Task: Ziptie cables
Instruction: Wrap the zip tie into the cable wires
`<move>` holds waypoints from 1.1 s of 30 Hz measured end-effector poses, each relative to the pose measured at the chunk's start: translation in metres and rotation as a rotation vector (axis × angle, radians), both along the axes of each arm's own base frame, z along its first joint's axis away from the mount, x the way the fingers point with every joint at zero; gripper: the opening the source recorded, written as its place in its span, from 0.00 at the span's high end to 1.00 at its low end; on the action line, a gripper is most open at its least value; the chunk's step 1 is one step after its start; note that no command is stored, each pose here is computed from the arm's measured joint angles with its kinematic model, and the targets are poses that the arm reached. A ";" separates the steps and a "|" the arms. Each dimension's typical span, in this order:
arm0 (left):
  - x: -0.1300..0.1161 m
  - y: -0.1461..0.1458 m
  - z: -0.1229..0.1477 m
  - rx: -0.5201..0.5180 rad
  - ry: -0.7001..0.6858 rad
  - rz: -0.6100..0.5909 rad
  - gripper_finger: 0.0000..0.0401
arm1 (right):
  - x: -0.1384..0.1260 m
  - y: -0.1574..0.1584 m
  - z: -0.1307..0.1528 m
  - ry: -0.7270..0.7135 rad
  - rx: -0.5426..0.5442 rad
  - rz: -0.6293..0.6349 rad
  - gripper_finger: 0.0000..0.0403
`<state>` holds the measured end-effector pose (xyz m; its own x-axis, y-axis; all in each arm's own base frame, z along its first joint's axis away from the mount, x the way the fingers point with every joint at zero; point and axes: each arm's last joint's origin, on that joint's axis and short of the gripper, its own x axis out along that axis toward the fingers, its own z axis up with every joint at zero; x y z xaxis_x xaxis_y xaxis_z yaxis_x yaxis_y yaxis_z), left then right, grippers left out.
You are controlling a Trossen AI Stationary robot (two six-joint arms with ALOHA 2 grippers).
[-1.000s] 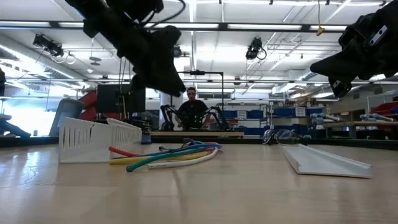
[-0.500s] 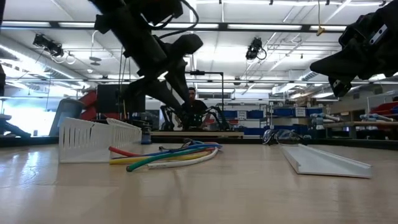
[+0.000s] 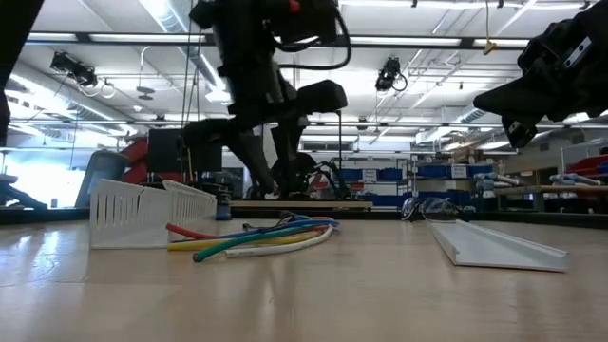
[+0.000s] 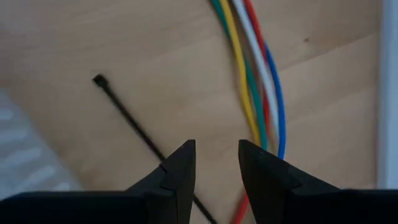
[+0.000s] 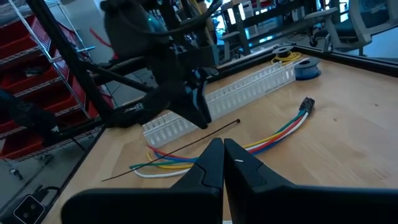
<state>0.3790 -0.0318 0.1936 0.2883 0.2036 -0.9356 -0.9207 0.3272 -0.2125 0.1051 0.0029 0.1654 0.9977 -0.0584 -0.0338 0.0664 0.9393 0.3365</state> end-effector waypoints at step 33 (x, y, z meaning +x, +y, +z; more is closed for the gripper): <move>0.006 0.040 -0.028 -0.116 0.214 0.319 0.67 | 0.000 0.000 0.001 -0.012 0.001 0.000 0.99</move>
<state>0.3846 0.0080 0.1659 0.0236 0.1405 -0.9898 -0.9997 0.0027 -0.0235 0.1051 0.0028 0.1666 0.9981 -0.0583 -0.0214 0.0622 0.9390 0.3383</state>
